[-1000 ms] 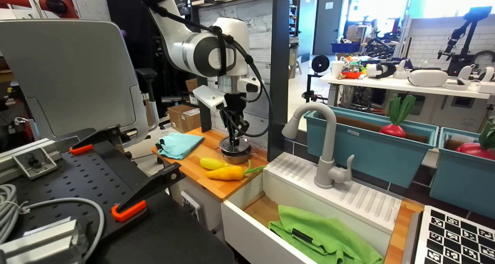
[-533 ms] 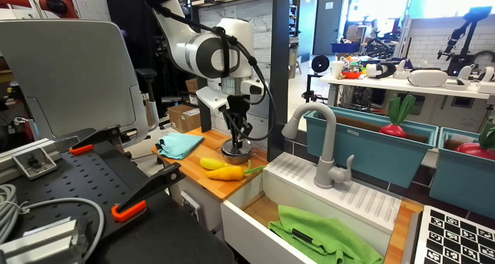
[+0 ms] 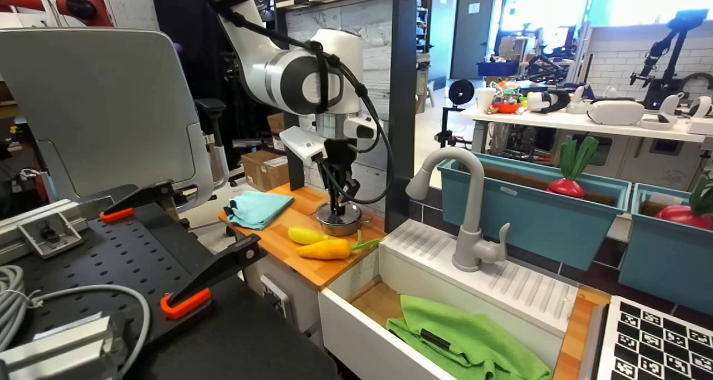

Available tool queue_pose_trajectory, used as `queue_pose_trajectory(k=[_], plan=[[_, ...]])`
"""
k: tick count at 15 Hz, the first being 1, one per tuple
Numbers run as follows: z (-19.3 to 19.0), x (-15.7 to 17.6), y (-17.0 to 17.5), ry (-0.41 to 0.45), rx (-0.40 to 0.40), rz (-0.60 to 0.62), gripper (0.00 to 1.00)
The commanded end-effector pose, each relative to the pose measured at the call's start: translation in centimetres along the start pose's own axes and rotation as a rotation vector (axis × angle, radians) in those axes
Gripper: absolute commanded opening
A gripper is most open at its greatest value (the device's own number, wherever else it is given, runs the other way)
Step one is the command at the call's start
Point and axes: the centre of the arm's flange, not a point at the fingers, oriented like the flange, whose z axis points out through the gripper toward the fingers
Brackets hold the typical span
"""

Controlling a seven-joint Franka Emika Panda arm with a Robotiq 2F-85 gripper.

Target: Pick the lid and put it on the pot

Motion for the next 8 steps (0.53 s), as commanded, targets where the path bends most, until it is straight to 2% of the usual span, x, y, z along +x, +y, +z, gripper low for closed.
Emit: queue_pose_trajectory(k=[1, 8], plan=[[0.1, 0.08, -0.55, -0.019, -0.013, 0.009, 0.05], [-0.03, 0.1, -0.2, -0.016, -0.013, 0.031, 0.05]])
